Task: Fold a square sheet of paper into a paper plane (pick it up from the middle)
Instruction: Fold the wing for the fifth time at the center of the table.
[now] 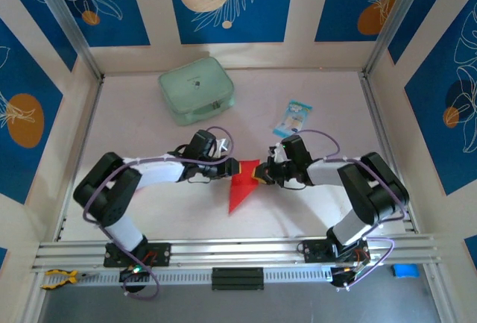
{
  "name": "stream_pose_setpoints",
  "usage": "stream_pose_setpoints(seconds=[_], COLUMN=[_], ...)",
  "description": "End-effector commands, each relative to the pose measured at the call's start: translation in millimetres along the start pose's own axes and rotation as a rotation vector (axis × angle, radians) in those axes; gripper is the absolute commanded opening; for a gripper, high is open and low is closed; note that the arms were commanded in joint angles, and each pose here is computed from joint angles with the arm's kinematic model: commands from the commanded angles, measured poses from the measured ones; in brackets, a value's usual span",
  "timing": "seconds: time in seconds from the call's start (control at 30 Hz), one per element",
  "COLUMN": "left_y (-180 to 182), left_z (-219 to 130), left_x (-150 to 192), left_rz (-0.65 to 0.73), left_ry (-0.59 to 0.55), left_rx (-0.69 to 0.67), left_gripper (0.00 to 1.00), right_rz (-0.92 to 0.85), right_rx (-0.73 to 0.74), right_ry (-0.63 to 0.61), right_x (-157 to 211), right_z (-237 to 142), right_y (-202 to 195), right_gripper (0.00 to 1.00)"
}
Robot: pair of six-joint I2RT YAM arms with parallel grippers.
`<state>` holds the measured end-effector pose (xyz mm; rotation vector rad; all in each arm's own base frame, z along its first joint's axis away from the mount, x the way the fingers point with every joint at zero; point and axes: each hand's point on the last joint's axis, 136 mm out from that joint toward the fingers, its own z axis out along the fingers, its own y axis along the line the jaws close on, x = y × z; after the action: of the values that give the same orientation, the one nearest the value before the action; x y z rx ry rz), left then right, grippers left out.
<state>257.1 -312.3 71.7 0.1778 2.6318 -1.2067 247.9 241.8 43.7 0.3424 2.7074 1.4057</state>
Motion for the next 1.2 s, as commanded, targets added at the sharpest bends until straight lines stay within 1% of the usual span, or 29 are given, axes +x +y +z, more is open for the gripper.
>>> stream_pose_setpoints(seconds=[0.0,0.13,0.27,0.37,0.43,0.63,0.77,0.87,1.17], left_y=[-6.1,-13.8,-17.0,-19.3,-18.6,-20.0,-16.9,-11.4,-0.6], left_z=[-12.3,-16.8,-17.1,-13.3,-8.8,8.7,16.8,17.8,22.2], left_x=[7.6,27.2,47.0,58.3,63.2,73.2,75.0,72.2,71.5], left_rz=[0.141,0.333,0.507,0.591,0.631,0.721,0.762,0.772,0.763], left_ry=[-0.012,-0.003,0.015,0.031,0.043,0.08,0.091,0.087,0.087], left_rx=[-0.082,-0.177,-0.286,-0.339,-0.383,-0.462,-0.519,-0.569,-0.614], left_gripper=[0.33,0.34,0.4,0.47,0.49,0.49,0.48,0.46,0.37], right_rz=[0.113,0.2,0.241,0.261,0.265,0.268,0.268,0.269,0.278], right_rx=[0.05,0.068,0.075,0.08,0.082,0.082,0.08,0.08,0.075], right_ry=[-0.106,-0.183,-0.198,-0.205,-0.206,-0.205,-0.205,-0.205,-0.206], right_x=[-6.7,-8.4,-5.4,-4.5,-3.9,-3.1,-2.0,-1.5,-1.4], right_z=[-12.5,-22.8,-24.4,-23.1,-22.0,-20.7,-21.2,-21.6,-22.0], right_y=[-9.4,-14.1,-12.3,-11.5,-10.8,-8.6,-8.4,-8.8,-8.9], right_gripper=[0.04,0.04,0.04,0.04,0.04,0.04,0.04,0.04,0.05])
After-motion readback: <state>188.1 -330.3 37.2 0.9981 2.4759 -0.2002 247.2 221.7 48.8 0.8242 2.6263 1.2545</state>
